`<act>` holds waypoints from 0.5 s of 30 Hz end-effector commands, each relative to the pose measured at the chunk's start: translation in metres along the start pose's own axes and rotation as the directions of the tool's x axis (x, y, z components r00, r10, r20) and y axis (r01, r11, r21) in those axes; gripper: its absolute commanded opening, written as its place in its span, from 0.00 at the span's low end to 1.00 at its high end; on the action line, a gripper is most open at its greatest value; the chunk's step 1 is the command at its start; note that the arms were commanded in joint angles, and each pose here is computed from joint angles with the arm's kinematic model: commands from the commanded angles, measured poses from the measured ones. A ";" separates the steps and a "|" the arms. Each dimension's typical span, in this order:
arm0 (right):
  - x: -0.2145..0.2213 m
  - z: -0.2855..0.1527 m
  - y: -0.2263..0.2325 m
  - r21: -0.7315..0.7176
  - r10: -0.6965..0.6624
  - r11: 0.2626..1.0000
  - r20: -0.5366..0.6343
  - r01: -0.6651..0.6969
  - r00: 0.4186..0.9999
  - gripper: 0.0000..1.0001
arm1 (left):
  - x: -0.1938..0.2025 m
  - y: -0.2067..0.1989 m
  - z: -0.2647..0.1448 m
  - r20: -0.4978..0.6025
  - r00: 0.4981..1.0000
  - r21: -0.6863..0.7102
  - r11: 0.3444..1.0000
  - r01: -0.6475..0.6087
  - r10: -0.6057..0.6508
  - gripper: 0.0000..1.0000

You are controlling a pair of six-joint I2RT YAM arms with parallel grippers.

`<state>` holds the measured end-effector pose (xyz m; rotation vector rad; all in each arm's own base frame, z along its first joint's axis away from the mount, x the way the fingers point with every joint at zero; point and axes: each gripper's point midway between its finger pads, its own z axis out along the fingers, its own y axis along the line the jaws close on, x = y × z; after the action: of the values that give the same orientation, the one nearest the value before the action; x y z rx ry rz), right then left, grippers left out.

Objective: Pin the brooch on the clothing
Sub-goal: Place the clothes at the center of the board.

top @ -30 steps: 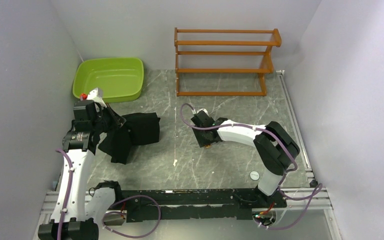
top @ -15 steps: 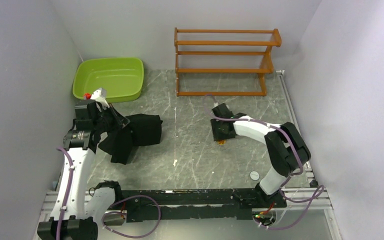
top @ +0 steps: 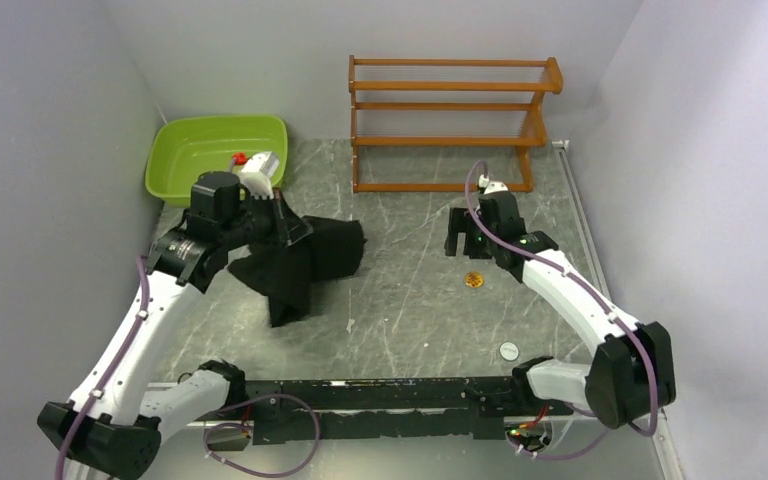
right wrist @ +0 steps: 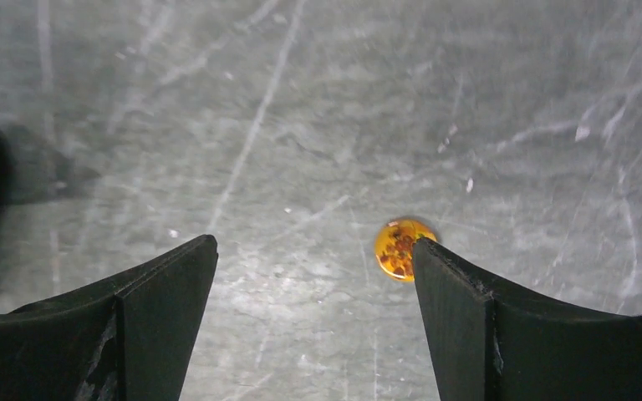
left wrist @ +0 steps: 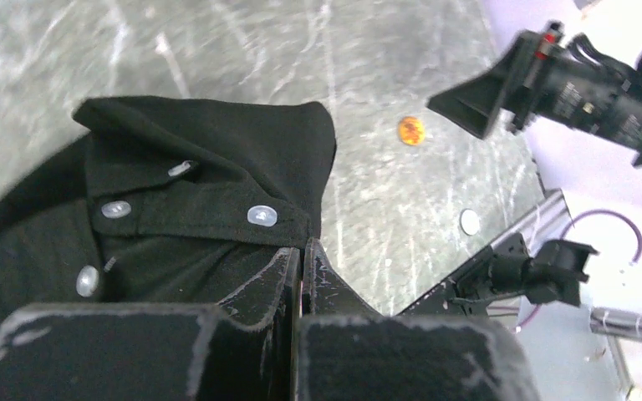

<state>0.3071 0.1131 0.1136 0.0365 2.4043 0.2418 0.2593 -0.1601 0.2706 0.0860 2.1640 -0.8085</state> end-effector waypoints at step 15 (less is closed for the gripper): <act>-0.034 -0.043 0.066 -0.364 -0.078 0.923 0.137 0.123 0.988 0.92 | 0.054 0.024 0.011 -0.089 0.995 -0.225 0.973 -0.061 0.042 0.94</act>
<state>0.3023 0.1487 0.1621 -0.1430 2.2766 0.5008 0.2426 -0.1876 0.2186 0.2904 2.2973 -0.6449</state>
